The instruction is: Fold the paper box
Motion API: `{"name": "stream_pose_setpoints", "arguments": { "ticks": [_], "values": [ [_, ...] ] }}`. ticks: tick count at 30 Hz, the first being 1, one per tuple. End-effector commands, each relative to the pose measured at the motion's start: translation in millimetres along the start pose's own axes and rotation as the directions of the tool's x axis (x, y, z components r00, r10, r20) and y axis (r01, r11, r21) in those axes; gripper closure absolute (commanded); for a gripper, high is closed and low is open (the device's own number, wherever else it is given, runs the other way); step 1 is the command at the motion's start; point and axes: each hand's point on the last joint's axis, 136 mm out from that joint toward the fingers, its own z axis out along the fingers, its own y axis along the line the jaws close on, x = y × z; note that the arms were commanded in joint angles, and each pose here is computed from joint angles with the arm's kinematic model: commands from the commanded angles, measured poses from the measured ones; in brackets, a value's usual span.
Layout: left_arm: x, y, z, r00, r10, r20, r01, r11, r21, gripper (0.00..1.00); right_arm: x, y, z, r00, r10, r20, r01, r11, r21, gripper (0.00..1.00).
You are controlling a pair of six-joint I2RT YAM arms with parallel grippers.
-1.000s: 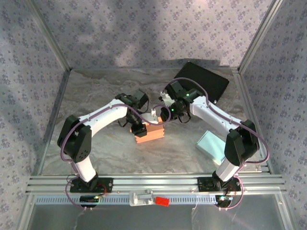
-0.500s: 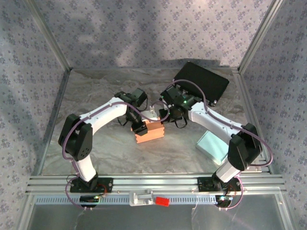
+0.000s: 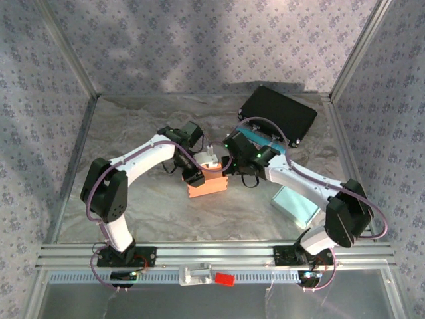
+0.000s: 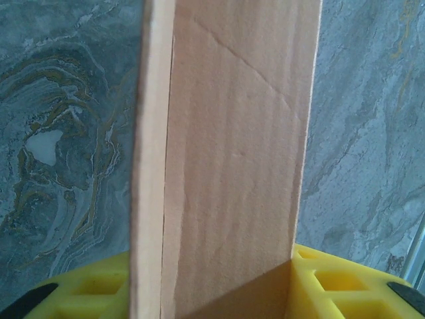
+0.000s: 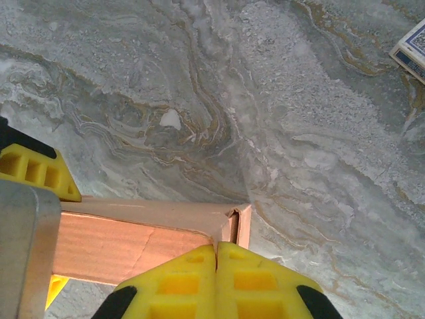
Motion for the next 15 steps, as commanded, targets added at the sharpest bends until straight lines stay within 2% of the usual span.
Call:
{"name": "stream_pose_setpoints", "arguments": {
  "ticks": [1,15],
  "values": [
    [-3.7,6.3,-6.9,0.999,-0.029,0.041,0.03,0.999,-0.025,0.56,11.5,0.5,-4.1,1.0,-0.004,0.004,0.004,1.0,0.012,1.0],
    [-3.5,5.4,-12.7,0.992,-0.091,0.093,0.093,0.996,-0.017,0.52,26.6,-9.1,-6.4,0.996,-0.029,0.086,0.024,0.998,0.063,1.0]
  ]
}}
